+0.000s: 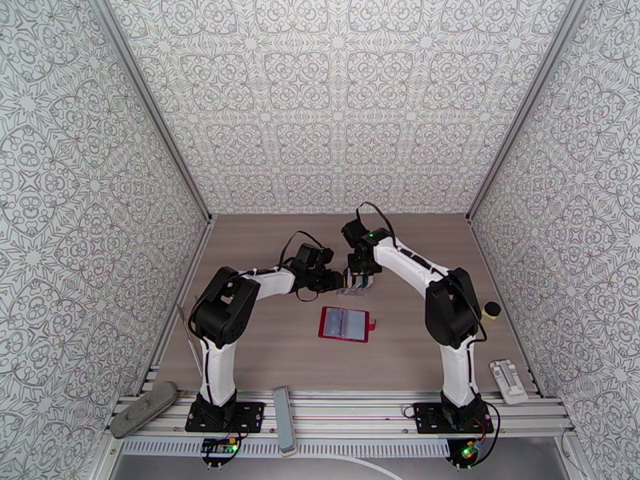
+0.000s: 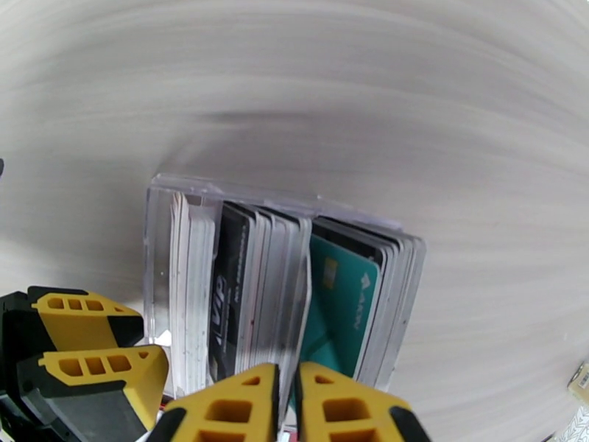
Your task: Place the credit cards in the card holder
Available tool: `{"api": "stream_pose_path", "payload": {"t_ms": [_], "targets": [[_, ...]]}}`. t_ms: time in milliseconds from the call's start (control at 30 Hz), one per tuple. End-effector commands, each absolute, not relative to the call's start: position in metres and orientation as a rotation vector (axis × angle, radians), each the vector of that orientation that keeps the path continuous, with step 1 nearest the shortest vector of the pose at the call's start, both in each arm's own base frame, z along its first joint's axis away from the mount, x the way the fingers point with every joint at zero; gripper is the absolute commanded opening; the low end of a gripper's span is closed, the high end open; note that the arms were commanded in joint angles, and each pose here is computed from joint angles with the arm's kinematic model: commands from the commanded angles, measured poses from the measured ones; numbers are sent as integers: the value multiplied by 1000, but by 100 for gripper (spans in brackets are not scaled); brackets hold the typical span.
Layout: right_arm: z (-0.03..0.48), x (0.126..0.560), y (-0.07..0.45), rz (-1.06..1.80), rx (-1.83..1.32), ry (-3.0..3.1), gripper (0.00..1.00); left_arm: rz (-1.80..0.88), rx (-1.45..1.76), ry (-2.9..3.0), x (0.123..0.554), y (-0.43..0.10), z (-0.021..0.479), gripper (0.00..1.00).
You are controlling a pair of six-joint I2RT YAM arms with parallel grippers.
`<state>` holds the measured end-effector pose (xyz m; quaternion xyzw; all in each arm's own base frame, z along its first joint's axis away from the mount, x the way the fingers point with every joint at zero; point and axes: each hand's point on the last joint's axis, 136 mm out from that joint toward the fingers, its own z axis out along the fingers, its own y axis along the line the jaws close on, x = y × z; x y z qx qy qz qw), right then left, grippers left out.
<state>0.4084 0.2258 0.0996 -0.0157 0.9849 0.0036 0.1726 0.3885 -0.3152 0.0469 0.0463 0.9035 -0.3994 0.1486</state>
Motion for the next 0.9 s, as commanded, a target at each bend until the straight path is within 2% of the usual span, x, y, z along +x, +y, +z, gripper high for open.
{"api": "stream_pose_path", "payload": {"t_ms": [0,300,600,867], "targets": [[105,401,232,62,-21,2793,14,-1099,60,2688,384,-304,19,33],[111,399,227,55,9,2782,14,-1104,56,2691,384,-305,18,33],[125,407,225,40,45,2746,1,-1130,59,2675,384,-307,20,33],[148,415,223,51,71,2696,0,-1177,67,2646,384,-312,24,33]]}}
